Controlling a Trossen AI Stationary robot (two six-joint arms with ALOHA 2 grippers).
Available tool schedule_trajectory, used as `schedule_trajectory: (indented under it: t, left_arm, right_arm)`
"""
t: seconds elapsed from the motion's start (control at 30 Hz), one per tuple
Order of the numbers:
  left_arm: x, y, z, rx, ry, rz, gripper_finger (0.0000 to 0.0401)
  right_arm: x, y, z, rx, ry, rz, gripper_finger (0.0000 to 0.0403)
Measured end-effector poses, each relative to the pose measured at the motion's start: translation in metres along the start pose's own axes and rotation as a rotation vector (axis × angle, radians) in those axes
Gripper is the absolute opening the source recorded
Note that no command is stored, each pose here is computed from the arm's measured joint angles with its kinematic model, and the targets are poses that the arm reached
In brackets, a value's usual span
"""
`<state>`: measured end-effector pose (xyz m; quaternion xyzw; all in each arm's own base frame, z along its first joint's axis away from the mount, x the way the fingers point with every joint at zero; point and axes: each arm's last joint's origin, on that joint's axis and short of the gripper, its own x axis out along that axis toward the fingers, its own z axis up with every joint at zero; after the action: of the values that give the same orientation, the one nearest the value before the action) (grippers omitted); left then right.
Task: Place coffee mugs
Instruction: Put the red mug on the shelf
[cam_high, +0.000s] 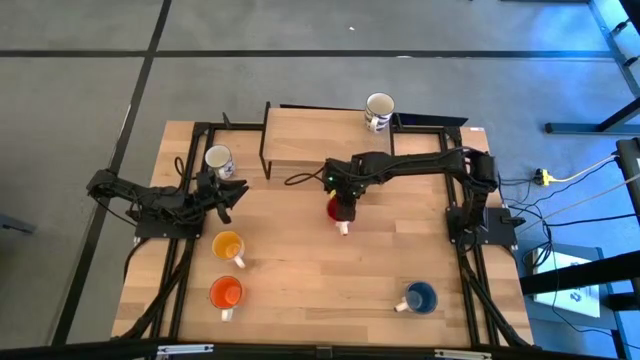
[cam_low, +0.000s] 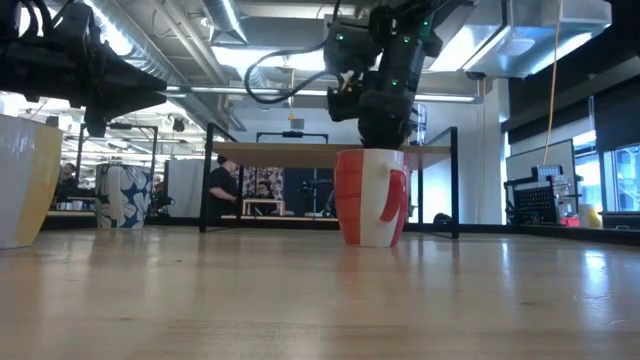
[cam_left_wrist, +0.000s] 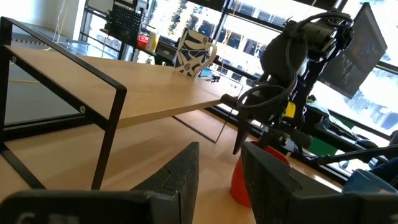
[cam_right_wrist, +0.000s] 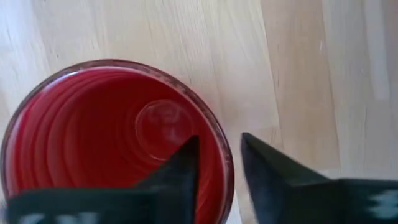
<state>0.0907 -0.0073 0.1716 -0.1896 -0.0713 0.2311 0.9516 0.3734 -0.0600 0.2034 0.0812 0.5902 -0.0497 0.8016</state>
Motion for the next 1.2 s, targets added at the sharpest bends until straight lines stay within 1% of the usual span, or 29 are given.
schedule_trajectory:
  t: [0.1,0.13,0.27,0.37,0.47,0.57,0.7,0.83,0.97,1.1,1.2]
  left_arm:
    - [0.000,0.000,0.000,0.000,0.000,0.000,0.0114]
    - [0.000,0.000,0.000,0.000,0.000,0.000,0.0114]
    - [0.000,0.000,0.000,0.000,0.000,0.000,0.0114]
    - [0.000,0.000,0.000,0.000,0.000,0.000,0.0114]
    - [0.000,0.000,0.000,0.000,0.000,0.000,0.0114]
    - [0.000,0.000,0.000,0.000,0.000,0.000,0.0114]
    - [0.000,0.000,0.000,0.001,0.000,0.000,0.0114]
    - [0.000,0.000,0.000,0.001,0.000,0.000,0.0114]
    - [0.000,0.000,0.000,0.000,0.000,0.000,0.0114]
    - [0.000,0.000,0.000,0.000,0.000,0.000,0.0114]
    - [0.000,0.000,0.000,0.000,0.000,-0.001,0.0114]
  right_arm:
    - [0.000,0.000,0.001,-0.002,-0.013,0.000,0.0028]
    - [0.000,0.000,0.001,-0.005,-0.015,-0.001,0.0015]
    - [-0.003,0.001,0.004,-0.016,-0.019,0.006,0.0016]
    - [-0.015,0.003,0.011,-0.019,-0.032,0.028,0.0007]
    - [-0.039,0.005,0.022,-0.022,-0.045,0.035,0.0008]
    - [-0.074,0.007,0.035,-0.072,-0.081,0.033,0.0005]
    - [-0.123,0.010,0.050,-0.096,-0.179,0.011,0.0004]
    - [-0.174,0.003,0.058,-0.111,-0.295,-0.095,0.0004]
    - [-0.210,-0.014,0.060,-0.099,-0.399,-0.210,0.0003]
    - [-0.236,-0.037,0.059,-0.074,-0.469,-0.310,0.0002]
    - [-0.244,-0.056,0.058,-0.060,-0.480,-0.367,0.0002]
